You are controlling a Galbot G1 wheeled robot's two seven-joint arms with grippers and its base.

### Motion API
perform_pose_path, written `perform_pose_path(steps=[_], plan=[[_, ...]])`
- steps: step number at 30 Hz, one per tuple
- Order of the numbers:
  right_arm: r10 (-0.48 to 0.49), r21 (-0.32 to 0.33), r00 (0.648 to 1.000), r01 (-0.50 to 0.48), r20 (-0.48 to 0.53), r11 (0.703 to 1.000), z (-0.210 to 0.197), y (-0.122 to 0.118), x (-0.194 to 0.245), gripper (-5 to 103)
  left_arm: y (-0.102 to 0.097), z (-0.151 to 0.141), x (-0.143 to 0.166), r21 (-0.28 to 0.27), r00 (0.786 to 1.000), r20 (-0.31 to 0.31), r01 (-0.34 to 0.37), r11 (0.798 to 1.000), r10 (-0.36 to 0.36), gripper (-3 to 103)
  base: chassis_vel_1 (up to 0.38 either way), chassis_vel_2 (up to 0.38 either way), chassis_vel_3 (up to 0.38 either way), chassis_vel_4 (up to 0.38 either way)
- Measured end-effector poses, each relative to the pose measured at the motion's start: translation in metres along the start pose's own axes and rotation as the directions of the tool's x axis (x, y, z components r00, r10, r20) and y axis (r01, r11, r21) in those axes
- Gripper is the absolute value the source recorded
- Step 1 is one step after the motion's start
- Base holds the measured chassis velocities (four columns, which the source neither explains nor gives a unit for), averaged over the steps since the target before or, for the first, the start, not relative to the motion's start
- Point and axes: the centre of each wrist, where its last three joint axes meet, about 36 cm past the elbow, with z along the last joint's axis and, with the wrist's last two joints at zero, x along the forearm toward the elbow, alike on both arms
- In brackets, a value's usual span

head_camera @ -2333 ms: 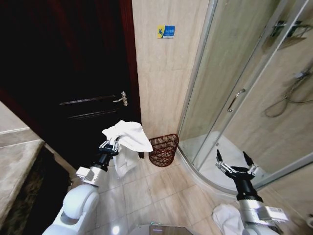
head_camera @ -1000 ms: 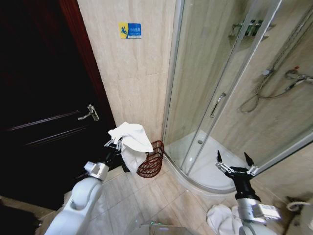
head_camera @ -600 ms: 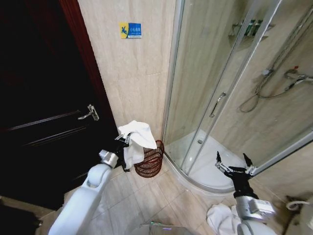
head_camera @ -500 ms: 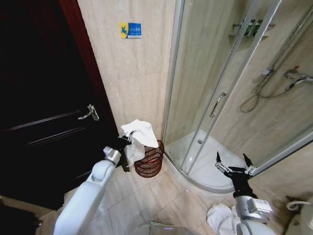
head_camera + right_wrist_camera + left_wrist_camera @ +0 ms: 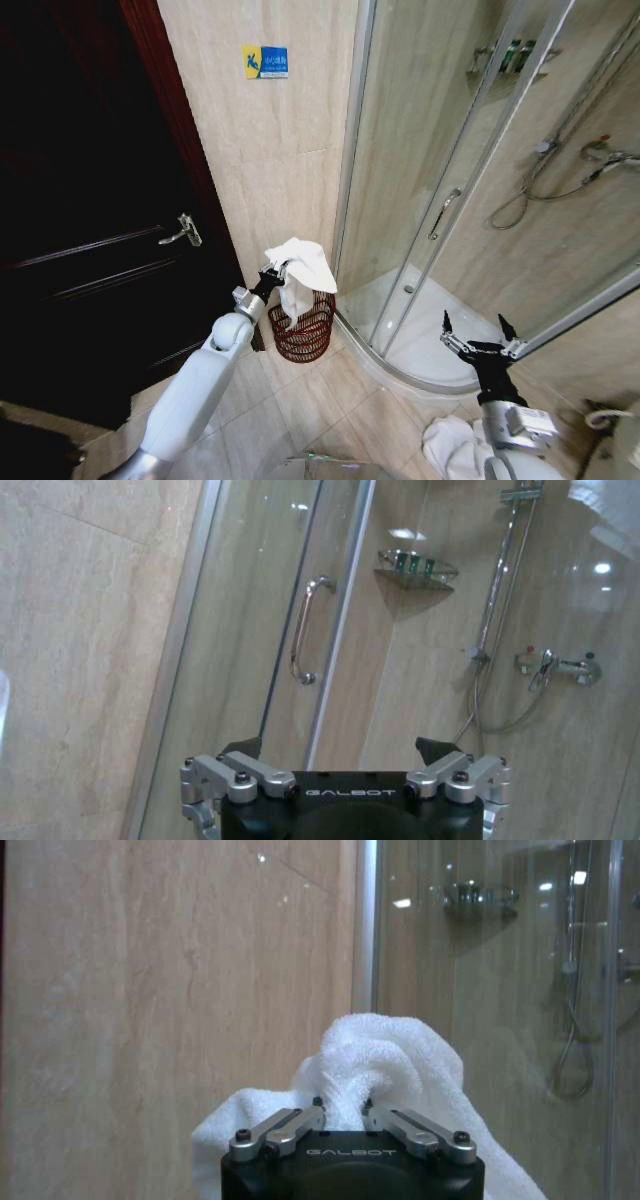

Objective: Discard the used towel into the hamper.

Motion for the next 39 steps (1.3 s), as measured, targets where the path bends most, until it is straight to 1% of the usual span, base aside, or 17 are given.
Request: perform_pose_path(steps=[1,5,11,14,23,33,39], plan=[[-0.001,-0.004,1.0,0.001,0.004,1.0,0.001,0.0,0.0,100,-0.001,-0.001,0.007,-0.004,1.0,-0.002,0.003,1.0,-0.003,7,0.0,0.0,0.0,0.0],[-0.002,-0.014,1.0,0.002,0.009,1.0,0.002,0.0,0.001,100,-0.004,-0.007,0.015,-0.007,1.0,-0.002,0.004,1.0,-0.004,7,0.0,0.0,0.0,0.0],[0.001,-0.032,1.0,0.0,0.012,0.999,0.002,-0.002,0.002,100,-0.008,-0.008,0.023,-0.016,1.0,-0.007,0.004,1.0,-0.004,7,0.0,0.0,0.0,0.0],[0.002,-0.043,1.0,-0.002,0.012,0.999,0.001,-0.002,0.003,100,-0.012,-0.013,0.029,-0.012,1.0,0.001,0.007,1.0,-0.007,7,0.0,0.0,0.0,0.0],[-0.001,-0.045,1.0,0.002,0.015,0.999,0.0,-0.002,0.003,100,-0.013,-0.022,0.041,-0.009,1.0,0.019,0.022,1.0,-0.022,7,0.0,0.0,0.0,0.0],[-0.014,-0.046,1.0,0.015,0.02,0.999,-0.001,0.0,0.004,100,-0.009,-0.029,0.052,-0.01,0.998,0.035,0.047,0.999,-0.046,7,0.0,0.0,0.0,0.0],[-0.019,-0.04,1.0,0.02,0.021,0.999,-0.001,0.001,0.004,100,-0.011,-0.035,0.056,0.01,0.997,0.057,0.054,0.998,-0.054,7,0.0,0.0,0.0,0.0]])
